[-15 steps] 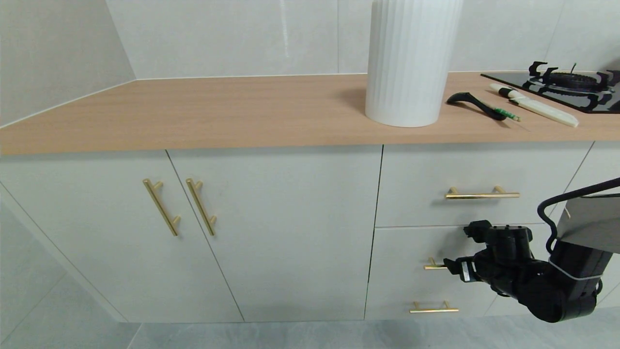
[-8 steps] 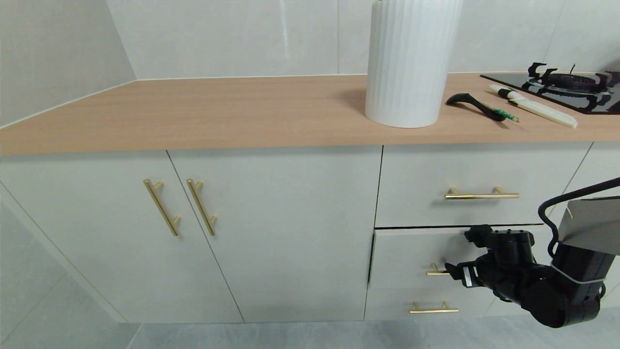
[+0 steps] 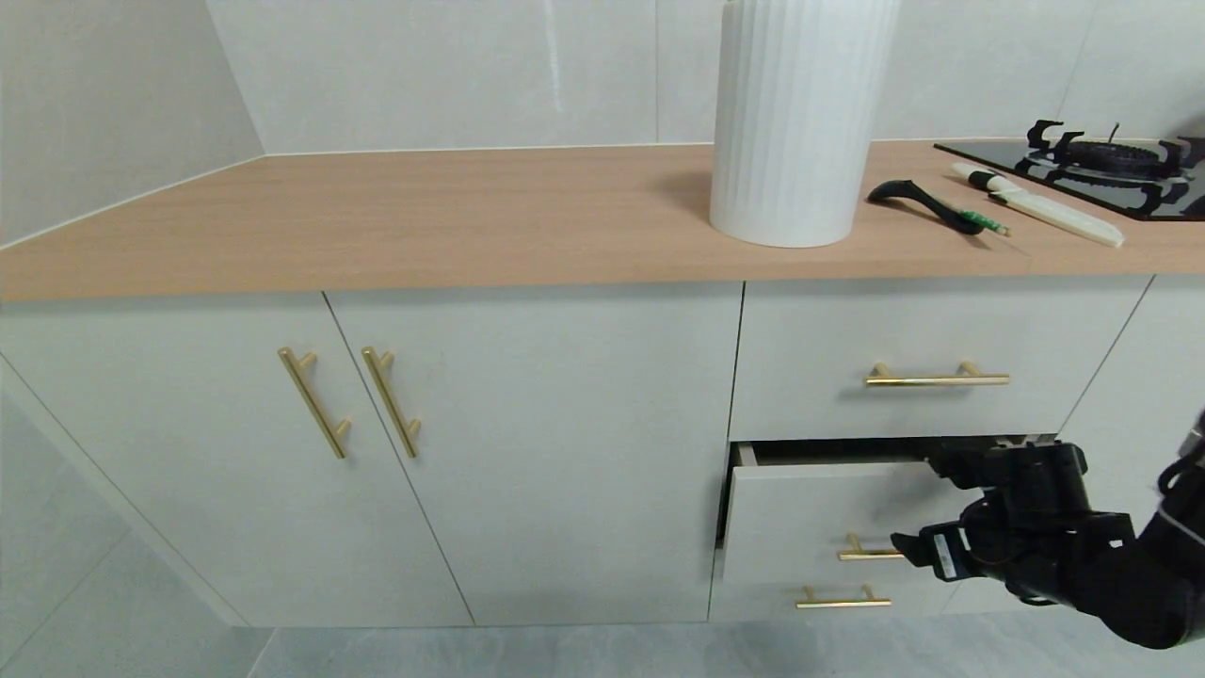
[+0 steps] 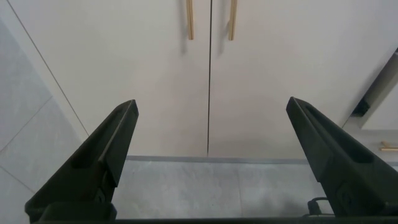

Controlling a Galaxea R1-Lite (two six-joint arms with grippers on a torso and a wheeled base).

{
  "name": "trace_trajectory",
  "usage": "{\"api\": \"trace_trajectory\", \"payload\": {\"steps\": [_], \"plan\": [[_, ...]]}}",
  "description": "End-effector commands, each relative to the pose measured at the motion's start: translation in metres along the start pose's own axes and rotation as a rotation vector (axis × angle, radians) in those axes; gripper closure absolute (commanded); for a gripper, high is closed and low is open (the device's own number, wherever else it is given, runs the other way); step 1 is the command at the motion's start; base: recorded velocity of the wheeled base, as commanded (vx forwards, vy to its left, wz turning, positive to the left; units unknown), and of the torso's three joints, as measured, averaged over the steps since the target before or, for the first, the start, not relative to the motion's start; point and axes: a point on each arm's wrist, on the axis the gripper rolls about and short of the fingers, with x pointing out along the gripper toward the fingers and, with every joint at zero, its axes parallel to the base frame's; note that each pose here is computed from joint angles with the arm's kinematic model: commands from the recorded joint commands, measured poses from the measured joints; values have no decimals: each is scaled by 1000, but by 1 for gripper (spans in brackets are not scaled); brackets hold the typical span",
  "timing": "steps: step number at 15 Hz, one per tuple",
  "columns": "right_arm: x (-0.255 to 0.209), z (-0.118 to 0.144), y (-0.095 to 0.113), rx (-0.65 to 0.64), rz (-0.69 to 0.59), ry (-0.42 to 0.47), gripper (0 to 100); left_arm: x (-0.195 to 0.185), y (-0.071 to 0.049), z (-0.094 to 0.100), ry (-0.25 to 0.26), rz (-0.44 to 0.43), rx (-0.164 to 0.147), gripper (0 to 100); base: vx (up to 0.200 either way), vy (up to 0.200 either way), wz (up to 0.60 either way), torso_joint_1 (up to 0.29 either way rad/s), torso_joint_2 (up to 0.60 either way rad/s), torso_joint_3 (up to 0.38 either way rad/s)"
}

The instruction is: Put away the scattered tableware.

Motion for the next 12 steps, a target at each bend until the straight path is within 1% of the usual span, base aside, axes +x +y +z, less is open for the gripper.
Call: {"api": "trace_trajectory", "payload": {"steps": [1,3,4,7,9,11,12], "plan": [[-104,43,-8,-10,60,-120,0,0,0,0,1,0,-1,0,0,0,0,0,0,0],[-144,57,-8,-9,92,-169,0,0,0,0,1,0,-1,0,0,0,0,0,0,0],[-148,59,-6,-5,101,-186,0,0,0,0,1,0,-1,0,0,0,0,0,0,0],[-134,64,-3,-4,104,-158,0,0,0,0,1,0,-1,0,0,0,0,0,0,0],[-120,74,0,14,104,-182,0,0,0,0,1,0,-1,0,0,0,0,0,0,0],[-99,73,4,16,107,-142,0,0,0,0,1,0,-1,0,0,0,0,0,0,0],[-99,73,4,16,107,-142,0,0,0,0,1,0,-1,0,0,0,0,0,0,0]]}}
